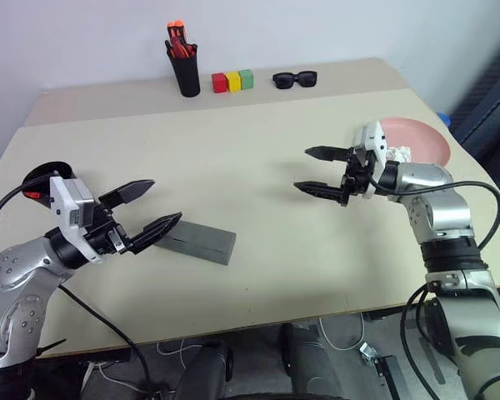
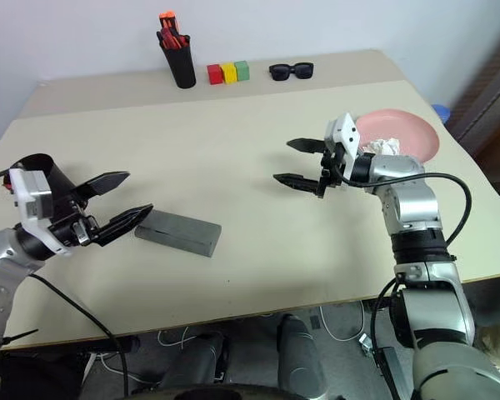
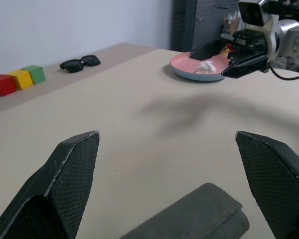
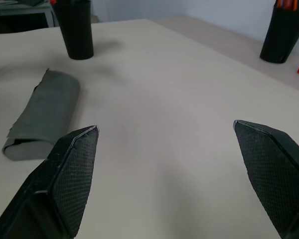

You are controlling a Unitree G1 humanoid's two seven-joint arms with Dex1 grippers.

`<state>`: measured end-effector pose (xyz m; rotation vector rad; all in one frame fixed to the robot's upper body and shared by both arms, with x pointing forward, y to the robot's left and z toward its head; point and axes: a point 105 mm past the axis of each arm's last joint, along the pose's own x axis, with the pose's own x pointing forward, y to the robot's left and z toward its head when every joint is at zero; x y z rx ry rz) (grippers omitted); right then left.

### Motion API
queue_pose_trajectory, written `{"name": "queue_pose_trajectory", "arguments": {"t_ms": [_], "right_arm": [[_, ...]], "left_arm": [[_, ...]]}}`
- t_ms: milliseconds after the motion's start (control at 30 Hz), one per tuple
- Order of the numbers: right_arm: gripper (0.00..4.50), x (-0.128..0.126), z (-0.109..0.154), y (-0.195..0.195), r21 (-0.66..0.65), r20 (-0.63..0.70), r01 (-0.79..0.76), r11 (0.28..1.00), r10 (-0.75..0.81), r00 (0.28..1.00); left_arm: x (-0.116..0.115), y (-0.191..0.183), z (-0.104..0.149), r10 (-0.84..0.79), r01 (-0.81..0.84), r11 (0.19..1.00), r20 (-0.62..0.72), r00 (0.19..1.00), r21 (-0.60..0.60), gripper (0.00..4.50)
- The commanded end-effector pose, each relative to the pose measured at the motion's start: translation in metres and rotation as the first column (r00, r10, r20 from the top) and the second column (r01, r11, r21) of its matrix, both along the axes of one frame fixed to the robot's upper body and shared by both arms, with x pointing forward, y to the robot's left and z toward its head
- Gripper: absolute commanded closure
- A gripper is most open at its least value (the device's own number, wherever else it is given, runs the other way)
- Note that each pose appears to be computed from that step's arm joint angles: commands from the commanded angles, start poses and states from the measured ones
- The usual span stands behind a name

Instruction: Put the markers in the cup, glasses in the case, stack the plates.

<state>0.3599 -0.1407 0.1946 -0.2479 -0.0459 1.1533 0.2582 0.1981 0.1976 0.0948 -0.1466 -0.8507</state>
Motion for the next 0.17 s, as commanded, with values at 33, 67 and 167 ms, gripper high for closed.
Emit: {"name": "queue_pose_trajectory", "arguments": {"t_ms": [33,67,167], "right_arm": [[0.08,-0.0080,0.0152,0.0012,-0.003,0.048,-0.007,1.000,0.007,0.999],[0.08,-0.0084,0.0148,-0.0006,-0.007,0.042,0.004,1.000,-0.004,0.999],[0.08,-0.0124,0.0168,0.0024,-0.018,0.035,0.006,1.000,-0.005,0.999]], "left_arm": [[0.0021,-0.0040,0.0041,-0.014,0.014,1.000,0.040,0.999,-0.004,0.00],[0.0035,-0.0063,0.0038,-0.018,0.018,1.000,0.042,0.999,-0.006,0.00],[0.0078,-0.0104,0.0034,-0.033,0.034,0.999,0.047,0.998,-0.018,0.00]]}}
